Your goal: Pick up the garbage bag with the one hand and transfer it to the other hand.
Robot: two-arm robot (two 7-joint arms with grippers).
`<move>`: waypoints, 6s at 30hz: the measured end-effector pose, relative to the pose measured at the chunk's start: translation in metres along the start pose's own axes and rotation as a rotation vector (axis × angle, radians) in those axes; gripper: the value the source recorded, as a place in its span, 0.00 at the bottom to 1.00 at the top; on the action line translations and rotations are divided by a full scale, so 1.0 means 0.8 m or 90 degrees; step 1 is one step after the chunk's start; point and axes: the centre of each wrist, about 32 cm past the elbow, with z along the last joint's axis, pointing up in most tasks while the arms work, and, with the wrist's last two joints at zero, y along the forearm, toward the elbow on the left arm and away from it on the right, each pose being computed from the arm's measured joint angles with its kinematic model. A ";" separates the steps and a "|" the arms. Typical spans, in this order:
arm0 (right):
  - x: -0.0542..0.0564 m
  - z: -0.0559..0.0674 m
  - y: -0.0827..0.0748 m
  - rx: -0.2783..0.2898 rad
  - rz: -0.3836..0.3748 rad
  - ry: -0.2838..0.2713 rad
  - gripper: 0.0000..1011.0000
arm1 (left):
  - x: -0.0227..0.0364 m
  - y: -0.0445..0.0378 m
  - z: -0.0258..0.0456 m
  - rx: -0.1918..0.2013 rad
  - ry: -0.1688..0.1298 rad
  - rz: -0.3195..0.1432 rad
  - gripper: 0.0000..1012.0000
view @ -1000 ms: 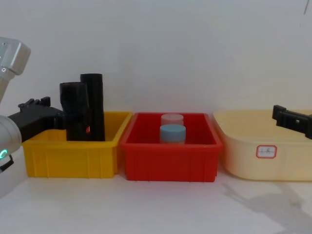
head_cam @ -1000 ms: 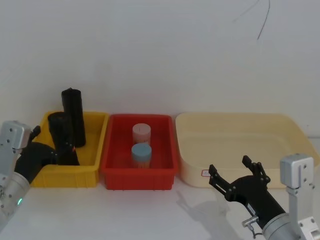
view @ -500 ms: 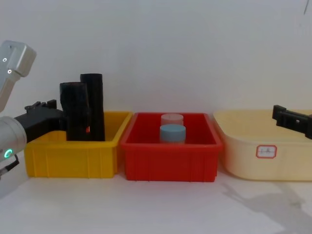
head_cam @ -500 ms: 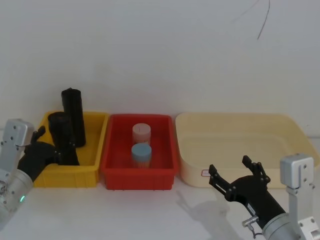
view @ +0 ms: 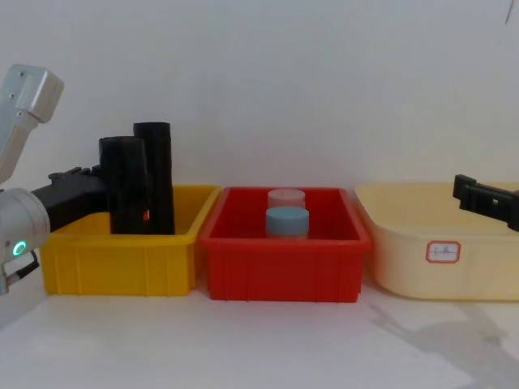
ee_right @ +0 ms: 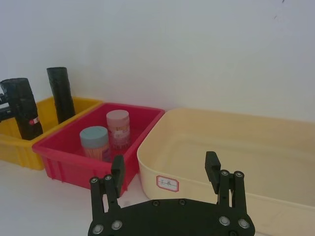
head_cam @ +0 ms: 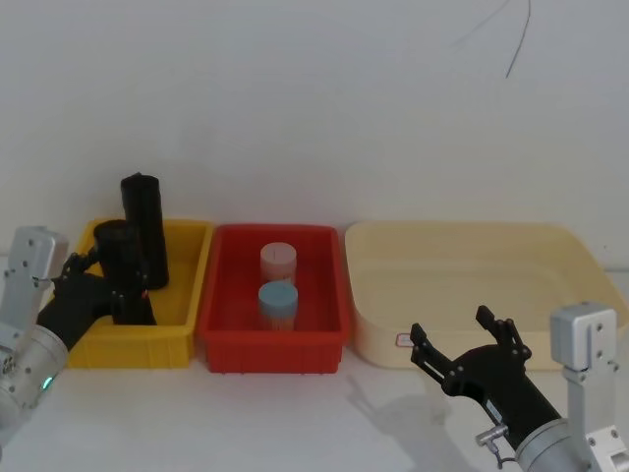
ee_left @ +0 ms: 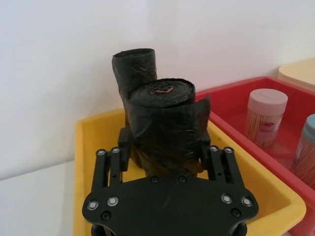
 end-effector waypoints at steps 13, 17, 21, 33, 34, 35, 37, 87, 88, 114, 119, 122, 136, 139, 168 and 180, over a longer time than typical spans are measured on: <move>0.000 0.000 0.000 0.000 0.000 0.000 0.99 | 0.0000 -0.001 0.0109 -0.012 -0.008 0.001 0.54; 0.000 0.000 0.000 0.000 0.000 0.000 0.99 | -0.0015 0.002 0.0209 -0.018 -0.019 0.016 0.53; 0.000 0.000 0.000 0.000 0.000 0.000 0.99 | -0.0041 0.006 0.0345 -0.032 -0.032 0.029 0.52; 0.000 0.000 0.000 0.000 0.000 0.000 0.99 | -0.0202 0.022 0.0846 -0.119 -0.070 0.018 0.52; 0.000 0.000 0.000 0.000 0.000 0.000 0.99 | -0.0202 0.022 0.0846 -0.119 -0.070 0.018 0.52; 0.000 0.000 0.000 0.000 0.000 0.000 0.99 | -0.0221 0.023 0.0891 -0.130 -0.074 0.010 0.52; 0.000 0.000 0.000 0.000 0.000 0.000 0.99 | -0.0247 0.025 0.0940 -0.142 -0.076 -0.001 0.52; 0.000 0.000 0.000 0.000 0.000 0.000 0.99 | -0.1100 -0.021 0.1064 -0.205 0.132 -0.431 0.52; 0.000 0.000 0.000 0.000 0.000 0.000 0.99 | -0.1114 -0.022 0.1048 -0.202 0.138 -0.438 0.52; 0.000 0.000 0.000 0.000 0.000 0.000 0.99 | -0.1301 -0.052 0.0667 -0.137 0.252 -0.517 0.52; 0.000 0.000 0.000 0.000 0.000 0.000 0.99 | -0.1268 -0.053 0.0648 -0.135 0.256 -0.515 0.52; 0.000 0.000 0.000 0.000 0.000 0.000 0.99 | -0.1247 -0.053 0.0640 -0.134 0.258 -0.513 0.52; 0.001 0.003 -0.001 -0.001 0.008 -0.005 0.99 | -0.1175 -0.053 0.0621 -0.133 0.261 -0.509 0.52; 0.004 0.007 -0.003 -0.005 0.021 -0.014 0.99 | -0.1170 -0.053 0.0619 -0.133 0.262 -0.508 0.52; 0.008 0.072 -0.007 -0.053 0.223 -0.085 0.99 | -0.1145 -0.052 0.0611 -0.133 0.262 -0.507 0.52; 0.001 0.086 0.004 -0.049 0.268 -0.090 0.99 | -0.1144 -0.052 0.0611 -0.133 0.262 -0.507 0.52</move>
